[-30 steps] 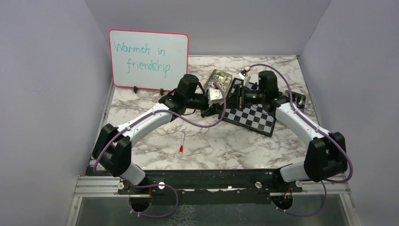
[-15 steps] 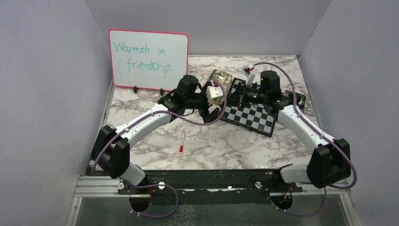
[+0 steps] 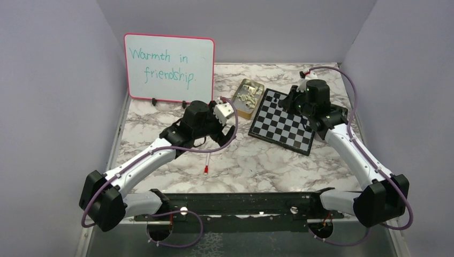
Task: Set up the chess pieces on the board
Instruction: Place the chess piece on the chessboard.
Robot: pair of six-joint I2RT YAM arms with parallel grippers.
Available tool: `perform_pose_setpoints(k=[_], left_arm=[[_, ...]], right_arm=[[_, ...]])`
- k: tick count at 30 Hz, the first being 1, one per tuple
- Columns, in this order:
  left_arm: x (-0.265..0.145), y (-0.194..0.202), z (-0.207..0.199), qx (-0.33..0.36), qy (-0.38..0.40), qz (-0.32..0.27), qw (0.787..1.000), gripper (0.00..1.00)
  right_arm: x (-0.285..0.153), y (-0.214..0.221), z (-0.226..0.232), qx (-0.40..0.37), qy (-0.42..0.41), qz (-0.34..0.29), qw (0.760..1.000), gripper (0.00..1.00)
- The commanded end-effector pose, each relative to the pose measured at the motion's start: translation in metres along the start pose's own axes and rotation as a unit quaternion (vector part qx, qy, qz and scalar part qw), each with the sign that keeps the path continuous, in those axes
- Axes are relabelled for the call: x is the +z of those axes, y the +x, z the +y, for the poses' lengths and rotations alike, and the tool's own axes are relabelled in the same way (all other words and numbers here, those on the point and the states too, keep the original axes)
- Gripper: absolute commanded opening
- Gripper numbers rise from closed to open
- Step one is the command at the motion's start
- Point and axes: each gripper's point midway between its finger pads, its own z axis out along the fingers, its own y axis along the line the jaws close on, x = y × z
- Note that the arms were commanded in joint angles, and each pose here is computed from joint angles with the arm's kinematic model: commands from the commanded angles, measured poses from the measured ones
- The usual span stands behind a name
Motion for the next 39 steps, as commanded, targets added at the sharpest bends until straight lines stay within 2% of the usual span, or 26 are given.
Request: perform_pose_setpoints(k=[1, 3, 7, 10, 21, 29, 39], left_arm=[[-0.023, 0.020, 0.030, -0.066, -0.127, 0.013, 0.990, 0.99], [-0.030, 0.030, 0.032, -0.086, -0.146, 0.029, 0.985, 0.99], [-0.036, 0.037, 0.022, -0.093, -0.125, 0.043, 0.987, 0.99], [-0.037, 0.041, 0.012, -0.091, -0.104, 0.038, 0.990, 0.99], [-0.040, 0.036, 0.004, -0.095, -0.087, 0.012, 0.992, 0.99], [-0.042, 0.033, 0.005, -0.094, -0.091, 0.003, 0.991, 0.99], [-0.042, 0.033, 0.005, -0.094, -0.091, 0.003, 0.991, 0.99]], right_arm=[[0.007, -0.013, -0.051, -0.043, 0.125, -0.010, 0.991, 0.08], [0.018, -0.015, -0.059, -0.047, 0.139, -0.009, 0.989, 0.08], [0.042, -0.019, -0.070, -0.047, 0.161, -0.013, 0.986, 0.08], [0.064, -0.028, -0.075, -0.048, 0.165, -0.024, 0.985, 0.09], [0.133, -0.036, -0.106, -0.055, 0.221, 0.009, 0.974, 0.10], [0.163, -0.024, -0.122, -0.047, 0.244, 0.032, 0.968, 0.10], [0.180, 0.005, -0.139, -0.034, 0.261, 0.066, 0.962, 0.10]])
